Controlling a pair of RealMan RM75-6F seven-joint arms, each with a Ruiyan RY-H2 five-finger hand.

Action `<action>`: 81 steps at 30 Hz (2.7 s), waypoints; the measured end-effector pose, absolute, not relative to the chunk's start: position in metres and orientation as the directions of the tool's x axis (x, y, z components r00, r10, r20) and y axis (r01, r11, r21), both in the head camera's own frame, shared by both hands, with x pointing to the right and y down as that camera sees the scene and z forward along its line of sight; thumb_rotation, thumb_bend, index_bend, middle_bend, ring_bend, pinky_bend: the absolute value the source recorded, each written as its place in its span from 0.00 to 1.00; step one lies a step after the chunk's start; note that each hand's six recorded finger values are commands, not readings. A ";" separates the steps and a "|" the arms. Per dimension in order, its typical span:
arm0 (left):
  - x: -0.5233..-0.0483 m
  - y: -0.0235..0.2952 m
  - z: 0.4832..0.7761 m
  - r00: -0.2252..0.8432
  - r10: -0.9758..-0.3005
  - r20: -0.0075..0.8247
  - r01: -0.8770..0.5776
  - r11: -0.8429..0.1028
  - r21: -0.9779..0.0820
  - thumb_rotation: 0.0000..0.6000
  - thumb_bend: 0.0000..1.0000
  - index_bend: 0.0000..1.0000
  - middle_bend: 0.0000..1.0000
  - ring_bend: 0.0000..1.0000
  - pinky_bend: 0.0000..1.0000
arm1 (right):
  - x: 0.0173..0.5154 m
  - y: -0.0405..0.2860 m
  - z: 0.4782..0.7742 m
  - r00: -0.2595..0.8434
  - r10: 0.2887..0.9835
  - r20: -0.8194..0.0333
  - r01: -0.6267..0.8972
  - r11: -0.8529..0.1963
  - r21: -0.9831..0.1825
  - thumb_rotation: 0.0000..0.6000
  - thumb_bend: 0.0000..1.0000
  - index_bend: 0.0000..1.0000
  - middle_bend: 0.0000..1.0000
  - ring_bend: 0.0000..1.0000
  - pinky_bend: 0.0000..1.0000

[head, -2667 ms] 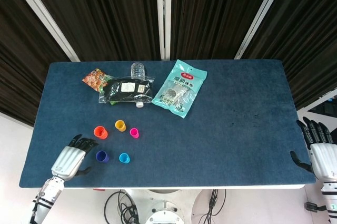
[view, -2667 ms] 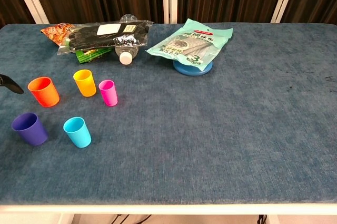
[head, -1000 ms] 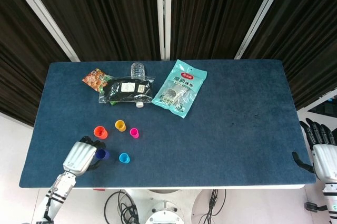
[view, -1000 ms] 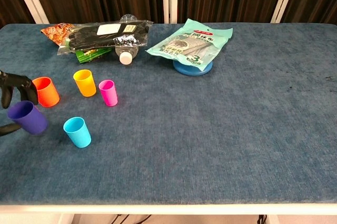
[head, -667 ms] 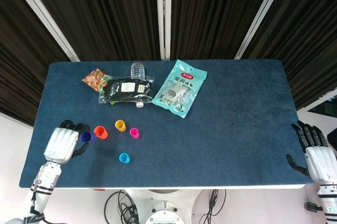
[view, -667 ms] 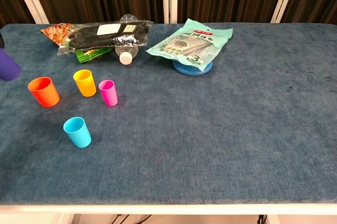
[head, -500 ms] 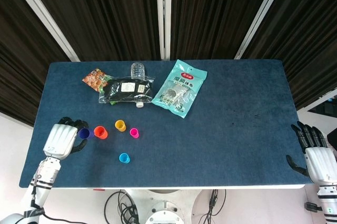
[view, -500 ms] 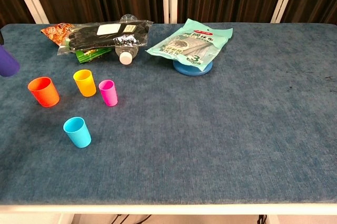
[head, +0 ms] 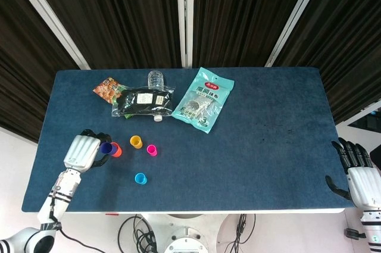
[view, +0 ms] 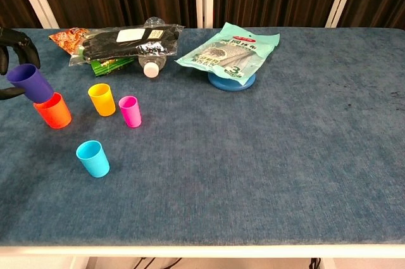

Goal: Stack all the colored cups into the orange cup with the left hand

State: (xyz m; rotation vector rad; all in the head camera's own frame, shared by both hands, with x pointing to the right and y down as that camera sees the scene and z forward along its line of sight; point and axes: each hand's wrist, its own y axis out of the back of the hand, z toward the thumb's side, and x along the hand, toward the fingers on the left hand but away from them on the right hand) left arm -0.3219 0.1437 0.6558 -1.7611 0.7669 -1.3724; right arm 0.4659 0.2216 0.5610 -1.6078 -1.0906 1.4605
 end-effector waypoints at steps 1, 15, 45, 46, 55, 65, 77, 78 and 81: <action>-0.322 0.143 0.658 0.238 -0.823 0.516 -0.004 -0.532 -0.847 1.00 0.32 0.47 0.46 0.49 0.30 | 0.466 0.222 0.561 0.010 0.914 -0.406 0.129 -0.404 -0.906 1.00 0.27 0.00 0.00 0.00 0.00; -0.328 0.141 0.673 0.205 -0.812 0.546 -0.015 -0.561 -0.828 1.00 0.31 0.39 0.41 0.43 0.29 | 0.467 0.220 0.563 0.009 0.911 -0.411 0.130 -0.409 -0.903 1.00 0.27 0.00 0.00 0.00 0.00; -0.257 0.101 0.663 0.340 -0.782 0.522 0.084 -0.528 -0.845 1.00 0.25 0.30 0.31 0.35 0.28 | 0.469 0.218 0.558 0.003 0.917 -0.400 0.129 -0.397 -0.909 1.00 0.27 0.00 0.00 0.00 0.00; -0.253 0.100 0.666 0.344 -0.775 0.529 0.097 -0.532 -0.841 1.00 0.25 0.30 0.31 0.34 0.28 | 0.470 0.218 0.558 0.002 0.917 -0.400 0.130 -0.396 -0.909 1.00 0.27 0.00 0.00 0.00 0.00; -0.243 0.104 0.694 0.339 -0.729 0.595 0.167 -0.575 -0.801 1.00 0.25 0.30 0.30 0.33 0.27 | 0.480 0.220 0.556 -0.020 0.917 -0.398 0.137 -0.391 -0.910 1.00 0.27 0.00 0.00 0.00 0.00; -0.234 0.101 0.709 0.349 -0.700 0.624 0.210 -0.590 -0.780 1.00 0.25 0.31 0.31 0.33 0.27 | 0.484 0.221 0.558 -0.022 0.915 -0.403 0.143 -0.396 -0.907 1.00 0.27 0.00 0.00 0.00 0.00; -0.234 0.102 0.725 0.339 -0.676 0.655 0.222 -0.619 -0.754 1.00 0.26 0.41 0.43 0.41 0.31 | 0.488 0.221 0.561 -0.031 0.912 -0.409 0.150 -0.400 -0.904 1.00 0.27 0.00 0.00 0.00 0.00; -0.234 0.103 0.726 0.337 -0.675 0.656 0.220 -0.621 -0.752 1.00 0.26 0.41 0.43 0.42 0.31 | 0.488 0.221 0.561 -0.031 0.912 -0.408 0.150 -0.399 -0.904 1.00 0.27 0.00 0.00 0.00 0.00; -0.234 0.102 0.727 0.336 -0.676 0.656 0.217 -0.622 -0.752 1.00 0.26 0.43 0.45 0.44 0.31 | 0.489 0.221 0.560 -0.034 0.913 -0.407 0.149 -0.398 -0.905 1.00 0.27 0.00 0.00 0.00 0.00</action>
